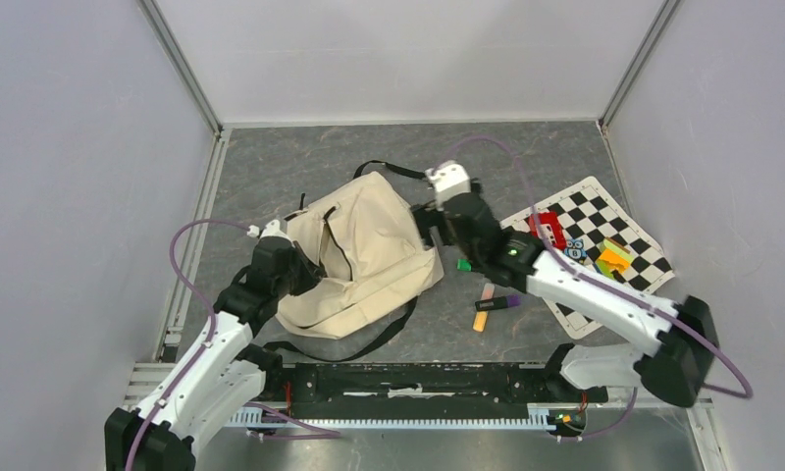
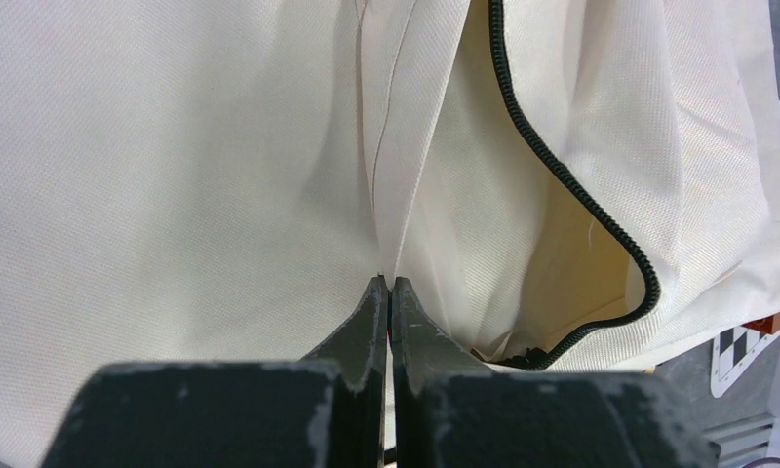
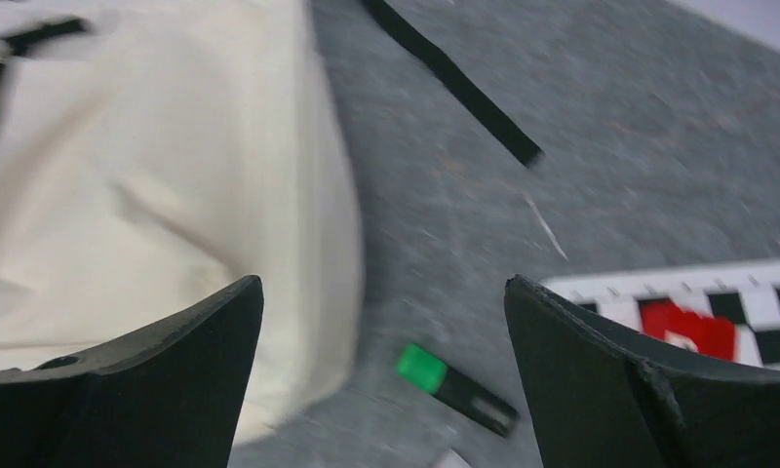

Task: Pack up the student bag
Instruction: Pick up the stationery from the center of the board.

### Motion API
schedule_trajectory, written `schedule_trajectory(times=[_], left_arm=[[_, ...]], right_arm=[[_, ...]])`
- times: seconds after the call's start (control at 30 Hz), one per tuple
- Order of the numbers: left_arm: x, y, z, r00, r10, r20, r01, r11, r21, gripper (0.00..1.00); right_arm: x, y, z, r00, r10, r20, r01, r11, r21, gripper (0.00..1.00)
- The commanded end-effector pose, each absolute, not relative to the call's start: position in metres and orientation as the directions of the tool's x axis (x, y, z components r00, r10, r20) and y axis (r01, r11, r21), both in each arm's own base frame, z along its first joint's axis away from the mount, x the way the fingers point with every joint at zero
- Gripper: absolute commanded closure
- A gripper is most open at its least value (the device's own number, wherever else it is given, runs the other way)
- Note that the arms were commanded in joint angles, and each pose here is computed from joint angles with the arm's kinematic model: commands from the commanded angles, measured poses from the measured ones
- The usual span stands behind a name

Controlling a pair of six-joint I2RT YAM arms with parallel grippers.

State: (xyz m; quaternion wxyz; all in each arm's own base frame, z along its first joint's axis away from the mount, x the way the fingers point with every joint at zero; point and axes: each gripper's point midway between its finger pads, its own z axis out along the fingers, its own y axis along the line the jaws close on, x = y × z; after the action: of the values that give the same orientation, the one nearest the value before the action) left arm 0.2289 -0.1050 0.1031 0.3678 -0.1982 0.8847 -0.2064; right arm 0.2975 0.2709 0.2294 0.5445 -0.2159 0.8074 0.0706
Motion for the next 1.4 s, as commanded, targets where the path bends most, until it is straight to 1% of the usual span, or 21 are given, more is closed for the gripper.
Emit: schedule_trajectory(times=[0.0,0.1,0.17,0.27,0.33,0.43,0.53,0.63,0.77,0.93,1.17,1.3,1.37], left_arm=[[0.232,-0.092,0.114,-0.649,-0.42,-0.634,-0.153,0.889,-0.432,0.98],[0.229,-0.094,0.113,-0.659,-0.419,-0.624,-0.147,0.886,-0.44,0.98],[0.228,-0.095,0.112,-0.665,-0.43,-0.61,-0.158,0.88,-0.448,0.98],[0.228,-0.089,0.119,-0.649,-0.458,-0.608,-0.191,0.871,-0.453,0.98],[0.231,-0.082,0.132,-0.619,-0.474,-0.626,-0.207,0.868,-0.452,0.98],[0.237,-0.067,0.158,-0.573,-0.475,-0.667,-0.219,0.874,-0.434,0.98],[0.24,-0.05,0.174,-0.545,-0.461,-0.7,-0.25,0.886,-0.39,0.98],[0.239,-0.029,0.184,-0.516,-0.447,-0.73,-0.304,0.893,-0.332,0.98],[0.233,-0.009,0.196,-0.45,-0.44,-0.777,-0.352,0.887,-0.298,0.98],[0.231,-0.01,0.19,-0.46,-0.448,-0.767,-0.351,0.885,-0.306,0.98],[0.232,-0.023,0.181,-0.492,-0.433,-0.756,-0.288,0.9,-0.328,0.98],[0.231,-0.024,0.177,-0.515,-0.407,-0.755,-0.269,0.912,-0.308,0.98],[0.231,-0.025,0.175,-0.526,-0.391,-0.755,-0.256,0.92,-0.297,0.98]], right_arm=[[0.284,0.204,0.195,-0.398,-0.305,-0.865,-0.409,0.903,-0.13,0.02],[0.283,0.161,0.159,-0.478,-0.335,-0.812,-0.393,0.908,-0.143,0.02],[0.281,0.141,0.131,-0.539,-0.342,-0.77,-0.406,0.906,-0.118,0.02],[0.277,0.125,0.097,-0.602,-0.349,-0.718,-0.425,0.901,-0.081,0.02],[0.276,0.119,0.081,-0.63,-0.343,-0.697,-0.425,0.903,-0.061,0.02],[0.284,0.118,0.071,-0.627,-0.334,-0.704,-0.411,0.909,-0.066,0.02],[0.293,0.128,0.067,-0.618,-0.336,-0.71,-0.432,0.9,-0.05,0.02],[0.299,0.131,0.061,-0.601,-0.39,-0.698,-0.477,0.875,-0.079,0.02],[0.299,0.129,0.053,-0.594,-0.444,-0.671,-0.514,0.851,-0.109,0.02],[0.297,0.138,0.041,-0.6,-0.461,-0.654,-0.555,0.828,-0.074,0.03],[0.297,0.133,0.026,-0.629,-0.474,-0.616,-0.546,0.834,-0.084,0.11],[0.297,0.133,0.023,-0.638,-0.479,-0.603,-0.546,0.834,-0.084,0.19],[0.296,0.133,0.021,-0.645,-0.477,-0.597,-0.543,0.836,-0.082,0.27]])
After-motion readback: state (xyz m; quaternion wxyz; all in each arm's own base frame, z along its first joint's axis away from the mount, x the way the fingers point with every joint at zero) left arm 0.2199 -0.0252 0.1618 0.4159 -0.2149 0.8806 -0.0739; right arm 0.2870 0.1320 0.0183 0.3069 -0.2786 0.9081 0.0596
